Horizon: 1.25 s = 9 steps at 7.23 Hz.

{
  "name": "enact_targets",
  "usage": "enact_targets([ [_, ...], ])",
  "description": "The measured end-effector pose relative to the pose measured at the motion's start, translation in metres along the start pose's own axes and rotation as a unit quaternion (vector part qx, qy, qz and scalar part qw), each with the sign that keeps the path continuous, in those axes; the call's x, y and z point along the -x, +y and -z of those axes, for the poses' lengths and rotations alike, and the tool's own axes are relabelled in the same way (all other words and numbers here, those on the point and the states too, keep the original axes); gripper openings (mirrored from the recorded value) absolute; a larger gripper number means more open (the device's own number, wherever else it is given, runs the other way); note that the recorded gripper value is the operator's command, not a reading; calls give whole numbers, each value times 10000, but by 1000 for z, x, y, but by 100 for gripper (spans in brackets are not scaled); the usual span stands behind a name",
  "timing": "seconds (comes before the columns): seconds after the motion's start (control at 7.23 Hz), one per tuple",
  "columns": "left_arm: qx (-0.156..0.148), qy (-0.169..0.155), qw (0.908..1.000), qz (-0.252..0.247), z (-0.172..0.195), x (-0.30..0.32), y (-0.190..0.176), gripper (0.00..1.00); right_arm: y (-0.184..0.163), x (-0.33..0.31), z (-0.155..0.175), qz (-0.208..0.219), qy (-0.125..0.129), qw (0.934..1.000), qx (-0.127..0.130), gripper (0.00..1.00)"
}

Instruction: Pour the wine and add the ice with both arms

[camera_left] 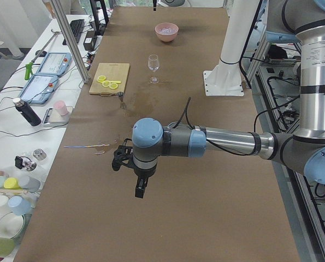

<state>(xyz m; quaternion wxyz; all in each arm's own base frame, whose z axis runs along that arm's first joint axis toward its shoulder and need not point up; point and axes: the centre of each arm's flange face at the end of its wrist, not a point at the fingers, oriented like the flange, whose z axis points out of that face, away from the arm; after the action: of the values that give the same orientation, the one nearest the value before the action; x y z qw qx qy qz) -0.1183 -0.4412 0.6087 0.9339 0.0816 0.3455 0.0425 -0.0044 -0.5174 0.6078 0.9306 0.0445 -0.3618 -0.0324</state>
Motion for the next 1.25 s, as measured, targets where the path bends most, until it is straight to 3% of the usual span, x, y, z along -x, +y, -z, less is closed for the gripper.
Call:
enact_targets([
  [1.25,-109,38,9999,-108,3,-7,-5,98,1,6,-2,29,-98,9999,8,100],
])
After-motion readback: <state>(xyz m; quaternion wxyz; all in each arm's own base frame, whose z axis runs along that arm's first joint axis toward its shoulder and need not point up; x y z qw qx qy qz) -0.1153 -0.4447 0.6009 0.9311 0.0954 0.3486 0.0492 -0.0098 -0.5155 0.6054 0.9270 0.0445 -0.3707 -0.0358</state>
